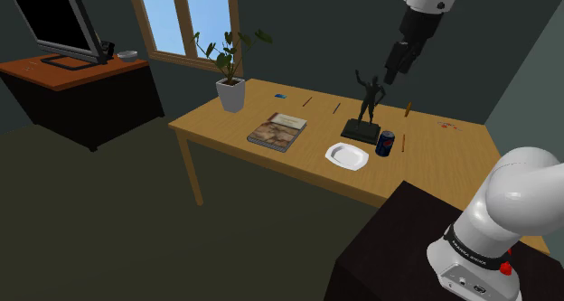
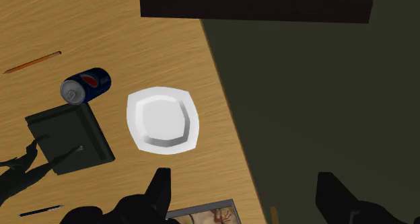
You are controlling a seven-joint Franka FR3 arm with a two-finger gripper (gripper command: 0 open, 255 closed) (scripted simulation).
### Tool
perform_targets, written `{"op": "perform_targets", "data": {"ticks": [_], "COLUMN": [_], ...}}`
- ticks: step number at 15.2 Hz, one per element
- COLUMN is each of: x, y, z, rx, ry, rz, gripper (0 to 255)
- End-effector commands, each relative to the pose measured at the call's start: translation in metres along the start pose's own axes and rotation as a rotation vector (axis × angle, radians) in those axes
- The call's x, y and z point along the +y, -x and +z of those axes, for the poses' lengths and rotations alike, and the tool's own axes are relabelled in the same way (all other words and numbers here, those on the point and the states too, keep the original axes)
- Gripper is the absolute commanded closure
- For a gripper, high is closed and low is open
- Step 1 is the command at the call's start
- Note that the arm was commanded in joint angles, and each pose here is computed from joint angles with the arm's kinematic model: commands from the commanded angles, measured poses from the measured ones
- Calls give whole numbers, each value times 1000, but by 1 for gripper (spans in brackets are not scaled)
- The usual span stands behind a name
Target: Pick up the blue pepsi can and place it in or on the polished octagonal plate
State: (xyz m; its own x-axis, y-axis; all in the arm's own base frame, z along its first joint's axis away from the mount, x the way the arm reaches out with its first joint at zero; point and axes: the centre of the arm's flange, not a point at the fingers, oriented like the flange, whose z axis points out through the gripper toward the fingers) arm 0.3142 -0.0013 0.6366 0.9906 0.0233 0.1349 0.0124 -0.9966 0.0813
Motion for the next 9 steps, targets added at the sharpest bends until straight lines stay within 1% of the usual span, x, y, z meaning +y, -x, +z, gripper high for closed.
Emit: {"op": "perform_targets", "data": {"ticks": [1, 9], "x": [0, 70], "y": [0, -8], "z": [0, 80], "rx": [0, -26], "ry": [0, -12], "rz": [0, -20], "gripper": [0, 0]}}
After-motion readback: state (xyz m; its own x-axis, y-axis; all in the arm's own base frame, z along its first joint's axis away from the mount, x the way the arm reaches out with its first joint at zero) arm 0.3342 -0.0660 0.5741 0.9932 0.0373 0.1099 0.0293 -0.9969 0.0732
